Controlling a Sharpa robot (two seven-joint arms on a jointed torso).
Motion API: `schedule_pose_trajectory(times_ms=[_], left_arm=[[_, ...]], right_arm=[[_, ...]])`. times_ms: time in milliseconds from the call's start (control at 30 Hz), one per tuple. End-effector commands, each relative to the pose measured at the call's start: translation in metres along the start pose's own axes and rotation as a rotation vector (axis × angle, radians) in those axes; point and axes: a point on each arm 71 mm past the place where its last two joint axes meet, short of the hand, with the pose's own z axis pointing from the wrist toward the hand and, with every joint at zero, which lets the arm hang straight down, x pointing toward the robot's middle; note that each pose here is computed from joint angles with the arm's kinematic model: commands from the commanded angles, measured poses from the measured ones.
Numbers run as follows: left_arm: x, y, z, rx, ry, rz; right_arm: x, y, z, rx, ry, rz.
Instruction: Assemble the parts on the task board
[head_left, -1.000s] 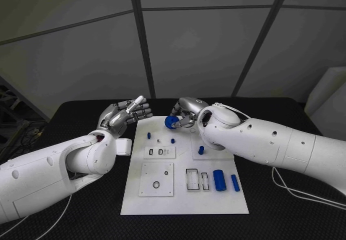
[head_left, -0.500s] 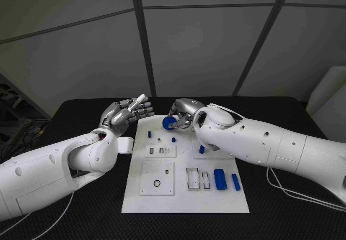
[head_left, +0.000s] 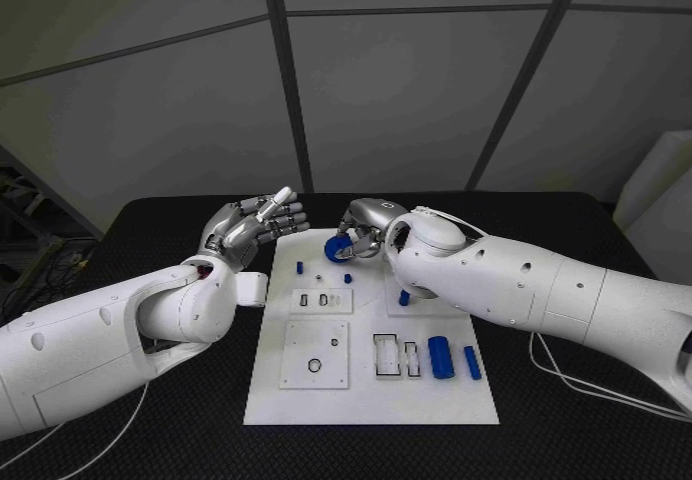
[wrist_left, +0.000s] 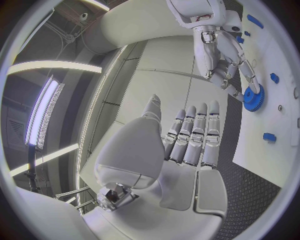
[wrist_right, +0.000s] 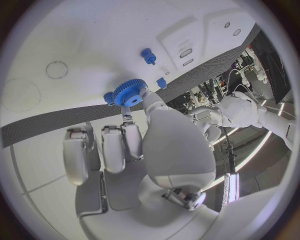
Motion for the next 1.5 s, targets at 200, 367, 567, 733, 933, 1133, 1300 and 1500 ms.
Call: schedule_pose_trajectory(times_ms=[200,367,567,733,933,1133,1300,1500], left_arm=[[0.0016,-0.0019,0.0001,0.01,0.014,0.001],[0.0015,-0.0018,0.0001,0.01,0.014,0.001],[0.0013,-0.0019,0.0001,0.009,0.013,0.001],[-0.0004,-0.0023,-0.0001,0.01,0.01,0.003],[-0.0055,-0.0035,-0.0009,0.012,0.0,0.009],[-0.0089,-0.0043,-0.0015,0.013,-0.009,0.014],[-0.0092,-0.0038,-0.0009,0.013,-0.009,0.014],[-0.0095,-0.0026,0.0004,0.012,-0.011,0.014]], right_arm=[[0.001,0.0,0.001,0.005,0.02,-0.013],[0.001,-0.001,0.001,0.007,0.022,-0.014],[0.0,-0.002,0.0,0.008,0.014,-0.011],[-0.01,-0.014,-0.011,-0.018,-0.074,0.059],[-0.027,-0.051,-0.041,-0.052,-0.133,0.204],[-0.039,-0.097,-0.069,-0.06,-0.127,0.262],[-0.045,-0.13,-0.084,-0.031,-0.119,0.265],[-0.047,-0.158,-0.089,0.015,-0.108,0.286]])
